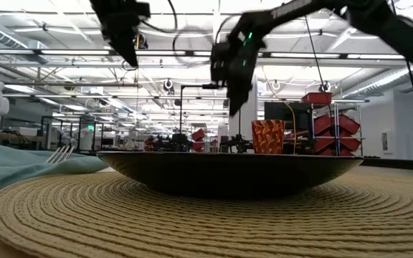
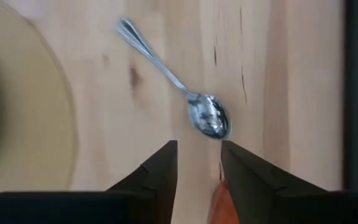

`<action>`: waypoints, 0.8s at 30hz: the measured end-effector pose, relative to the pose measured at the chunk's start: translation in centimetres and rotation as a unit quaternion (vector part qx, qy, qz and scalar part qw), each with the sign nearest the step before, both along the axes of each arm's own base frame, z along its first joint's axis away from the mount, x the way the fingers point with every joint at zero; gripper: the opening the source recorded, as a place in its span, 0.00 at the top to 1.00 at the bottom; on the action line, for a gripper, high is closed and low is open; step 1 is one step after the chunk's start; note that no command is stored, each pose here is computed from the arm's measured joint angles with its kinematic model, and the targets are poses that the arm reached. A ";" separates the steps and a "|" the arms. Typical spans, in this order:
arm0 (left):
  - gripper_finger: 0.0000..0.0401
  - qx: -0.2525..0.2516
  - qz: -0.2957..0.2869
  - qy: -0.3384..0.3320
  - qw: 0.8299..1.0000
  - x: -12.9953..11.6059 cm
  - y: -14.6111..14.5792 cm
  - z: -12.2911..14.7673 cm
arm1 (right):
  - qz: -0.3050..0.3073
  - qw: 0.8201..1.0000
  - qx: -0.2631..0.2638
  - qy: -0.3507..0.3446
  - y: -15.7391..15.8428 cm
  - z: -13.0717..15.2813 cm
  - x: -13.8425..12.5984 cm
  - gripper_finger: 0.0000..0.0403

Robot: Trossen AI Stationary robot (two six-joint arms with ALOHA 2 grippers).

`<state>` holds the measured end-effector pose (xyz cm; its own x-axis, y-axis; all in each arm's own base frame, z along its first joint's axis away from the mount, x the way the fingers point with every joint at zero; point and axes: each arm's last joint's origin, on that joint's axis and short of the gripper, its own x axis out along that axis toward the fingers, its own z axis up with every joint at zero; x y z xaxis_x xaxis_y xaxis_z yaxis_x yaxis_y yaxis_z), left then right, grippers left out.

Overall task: Set table place
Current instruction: Move the silver spoon to the right side of the brown mat

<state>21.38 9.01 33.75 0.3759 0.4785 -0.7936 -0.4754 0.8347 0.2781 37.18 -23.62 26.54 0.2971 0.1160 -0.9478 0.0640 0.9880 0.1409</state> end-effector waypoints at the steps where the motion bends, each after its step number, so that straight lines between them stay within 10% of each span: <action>1: 0.86 -0.008 -0.001 0.007 1.000 0.5 0.4 -0.5 | -0.001 1.000 -0.006 -0.010 0.5 1.3 -0.4 0.71; 11: 0.86 -0.049 0.002 0.014 0.999 7.7 5.1 -7.2 | 0.022 0.998 0.031 -0.055 8.8 10.3 -4.0 0.71; 24: 0.64 -0.193 -0.010 -0.017 0.981 13.7 8.2 -11.9 | 0.081 0.995 0.063 -0.022 19.0 7.1 -10.6 0.71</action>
<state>35.06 17.23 21.87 0.4114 0.1378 -0.9010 -0.4612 0.8841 -0.0753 26.55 -4.58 33.69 0.3064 0.2823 -0.9091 -0.1030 0.9592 0.2632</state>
